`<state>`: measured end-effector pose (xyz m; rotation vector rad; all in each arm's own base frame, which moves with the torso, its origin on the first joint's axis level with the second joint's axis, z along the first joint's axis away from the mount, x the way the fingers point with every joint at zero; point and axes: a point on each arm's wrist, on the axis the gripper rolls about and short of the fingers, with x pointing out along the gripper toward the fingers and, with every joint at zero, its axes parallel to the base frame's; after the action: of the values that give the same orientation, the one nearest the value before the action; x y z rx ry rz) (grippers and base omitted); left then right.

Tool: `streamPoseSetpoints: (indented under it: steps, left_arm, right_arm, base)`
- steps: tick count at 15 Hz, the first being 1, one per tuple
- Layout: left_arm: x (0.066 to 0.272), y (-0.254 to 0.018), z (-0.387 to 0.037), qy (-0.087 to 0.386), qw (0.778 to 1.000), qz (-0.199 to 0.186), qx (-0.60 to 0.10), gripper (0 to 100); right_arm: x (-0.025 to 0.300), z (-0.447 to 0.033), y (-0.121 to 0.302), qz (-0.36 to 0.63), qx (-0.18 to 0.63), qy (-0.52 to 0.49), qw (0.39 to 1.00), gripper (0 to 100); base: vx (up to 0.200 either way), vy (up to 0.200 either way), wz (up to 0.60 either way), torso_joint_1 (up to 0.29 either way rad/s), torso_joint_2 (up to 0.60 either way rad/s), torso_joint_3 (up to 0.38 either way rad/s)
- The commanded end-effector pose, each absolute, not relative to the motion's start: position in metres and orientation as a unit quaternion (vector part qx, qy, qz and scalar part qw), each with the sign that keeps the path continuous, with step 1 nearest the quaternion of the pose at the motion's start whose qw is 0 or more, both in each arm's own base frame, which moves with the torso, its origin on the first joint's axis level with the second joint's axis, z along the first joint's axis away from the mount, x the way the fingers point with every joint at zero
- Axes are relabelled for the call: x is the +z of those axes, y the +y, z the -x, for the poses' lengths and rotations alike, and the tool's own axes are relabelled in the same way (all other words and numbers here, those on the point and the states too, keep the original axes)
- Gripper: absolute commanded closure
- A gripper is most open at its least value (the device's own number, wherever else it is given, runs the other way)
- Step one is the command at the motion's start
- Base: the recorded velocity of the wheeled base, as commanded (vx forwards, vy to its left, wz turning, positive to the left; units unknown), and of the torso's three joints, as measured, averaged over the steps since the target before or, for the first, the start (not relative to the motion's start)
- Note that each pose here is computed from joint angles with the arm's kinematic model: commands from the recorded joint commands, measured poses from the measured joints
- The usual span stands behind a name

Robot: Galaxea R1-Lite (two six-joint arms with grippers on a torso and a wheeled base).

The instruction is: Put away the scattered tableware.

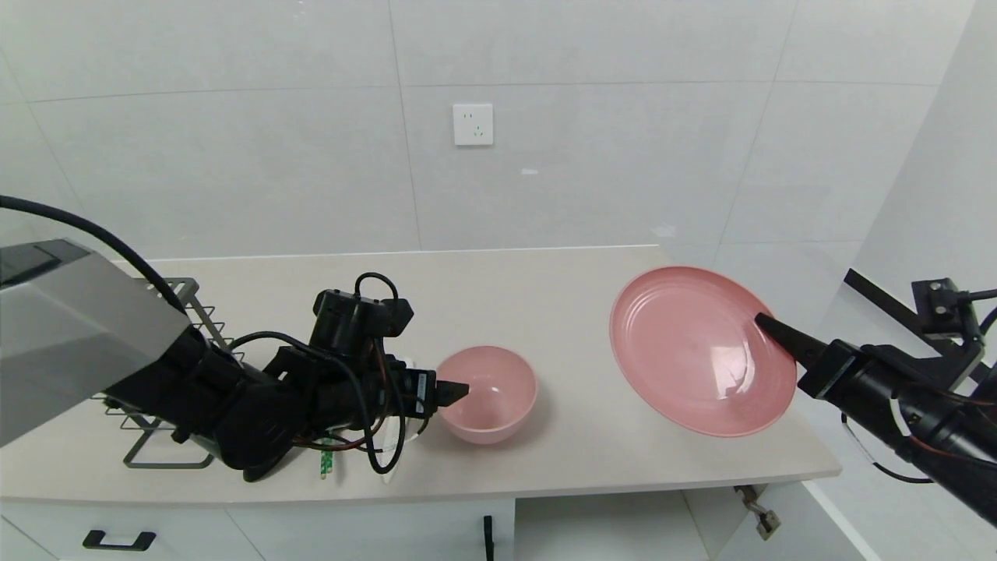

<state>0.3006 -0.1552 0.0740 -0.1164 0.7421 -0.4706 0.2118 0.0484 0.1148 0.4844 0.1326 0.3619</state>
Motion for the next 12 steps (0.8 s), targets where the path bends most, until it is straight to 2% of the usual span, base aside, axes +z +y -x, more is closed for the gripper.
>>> streamPoseSetpoints:
  steps: [1, 4, 12]
  left_arm:
    - [0.056, -0.16, -0.314, 0.361, 0.903, 0.058, -0.225, 0]
    - [0.042, -0.162, -0.323, 0.344, 0.909, 0.062, -0.226, 0]
    - [0.037, -0.164, -0.326, 0.35, 0.907, 0.063, -0.224, 0]
  right_arm:
    - [0.114, -0.212, 0.048, -0.238, 0.177, 0.067, 0.953, 100]
    - [0.114, -0.213, 0.048, -0.238, 0.177, 0.067, 0.953, 100]
    - [0.113, -0.213, 0.048, -0.238, 0.177, 0.07, 0.952, 100]
  base:
    - [0.0, 0.0, 0.0, 0.0, 0.0, 0.0]
    - [0.0, 0.0, 0.0, 0.0, 0.0, 0.0]
    - [0.0, 0.0, 0.0, 0.0, 0.0, 0.0]
